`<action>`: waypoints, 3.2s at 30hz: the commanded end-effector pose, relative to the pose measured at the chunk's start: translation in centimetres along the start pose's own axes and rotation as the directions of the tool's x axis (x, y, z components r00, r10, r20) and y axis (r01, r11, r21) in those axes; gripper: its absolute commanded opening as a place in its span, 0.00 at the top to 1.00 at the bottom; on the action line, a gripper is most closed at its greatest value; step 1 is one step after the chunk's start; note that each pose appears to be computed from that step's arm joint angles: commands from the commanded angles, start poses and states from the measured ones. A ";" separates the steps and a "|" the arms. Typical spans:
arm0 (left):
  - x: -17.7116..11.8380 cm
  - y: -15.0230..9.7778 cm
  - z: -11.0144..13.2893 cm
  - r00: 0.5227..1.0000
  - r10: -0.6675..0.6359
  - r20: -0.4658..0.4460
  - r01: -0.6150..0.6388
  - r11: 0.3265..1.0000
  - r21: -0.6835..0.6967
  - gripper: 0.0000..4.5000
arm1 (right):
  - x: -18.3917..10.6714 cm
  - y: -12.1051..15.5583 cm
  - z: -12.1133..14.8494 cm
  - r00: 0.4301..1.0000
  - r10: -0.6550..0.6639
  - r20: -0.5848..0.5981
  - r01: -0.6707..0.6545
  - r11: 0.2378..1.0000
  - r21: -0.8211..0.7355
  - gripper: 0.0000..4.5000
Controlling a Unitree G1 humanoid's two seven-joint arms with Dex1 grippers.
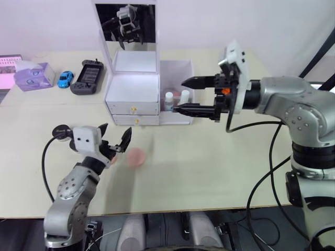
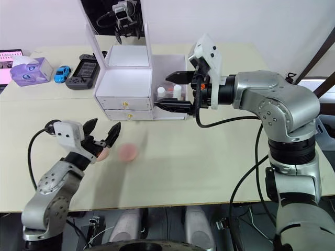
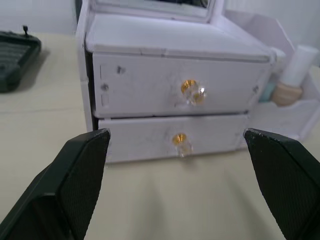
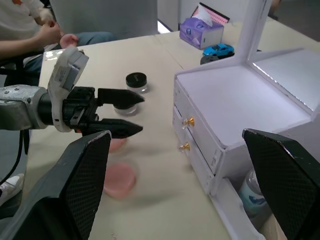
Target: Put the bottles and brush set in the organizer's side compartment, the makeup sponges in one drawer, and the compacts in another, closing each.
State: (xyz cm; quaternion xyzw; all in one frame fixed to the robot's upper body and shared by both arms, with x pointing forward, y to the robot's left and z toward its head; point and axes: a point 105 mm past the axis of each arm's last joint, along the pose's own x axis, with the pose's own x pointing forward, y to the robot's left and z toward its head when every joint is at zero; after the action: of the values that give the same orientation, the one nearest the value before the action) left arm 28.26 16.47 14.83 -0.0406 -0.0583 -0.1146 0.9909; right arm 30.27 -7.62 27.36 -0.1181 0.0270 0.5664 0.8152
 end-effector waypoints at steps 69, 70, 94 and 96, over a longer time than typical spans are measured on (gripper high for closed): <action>5.8 -3.5 -0.5 0.990 0.069 0.127 -0.065 0.997 -0.028 0.69 | -1.0 -1.4 0.9 0.986 -0.157 -0.063 0.149 0.983 -0.109 0.00; 5.8 -3.6 -0.5 0.990 0.064 0.129 -0.061 0.998 -0.030 0.80 | -1.0 -1.4 0.8 0.985 -0.158 -0.064 0.151 0.983 -0.109 0.00; -1.5 -5.4 0.0 0.992 -0.127 -0.020 0.128 0.990 0.052 0.94 | 1.1 -0.1 -1.2 0.996 -0.089 -0.024 0.089 0.996 -0.015 0.00; -2.3 -5.3 -0.1 0.992 -0.121 -0.043 0.123 0.991 0.054 0.94 | 1.3 0.0 -1.3 0.996 -0.083 -0.022 0.083 0.997 -0.008 0.00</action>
State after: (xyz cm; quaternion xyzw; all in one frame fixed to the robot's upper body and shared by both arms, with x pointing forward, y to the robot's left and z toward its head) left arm 25.68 12.67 13.31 -0.0002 -0.0213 -0.1502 0.9884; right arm 31.36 -7.04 24.77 -0.1229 0.0582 0.5231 0.8414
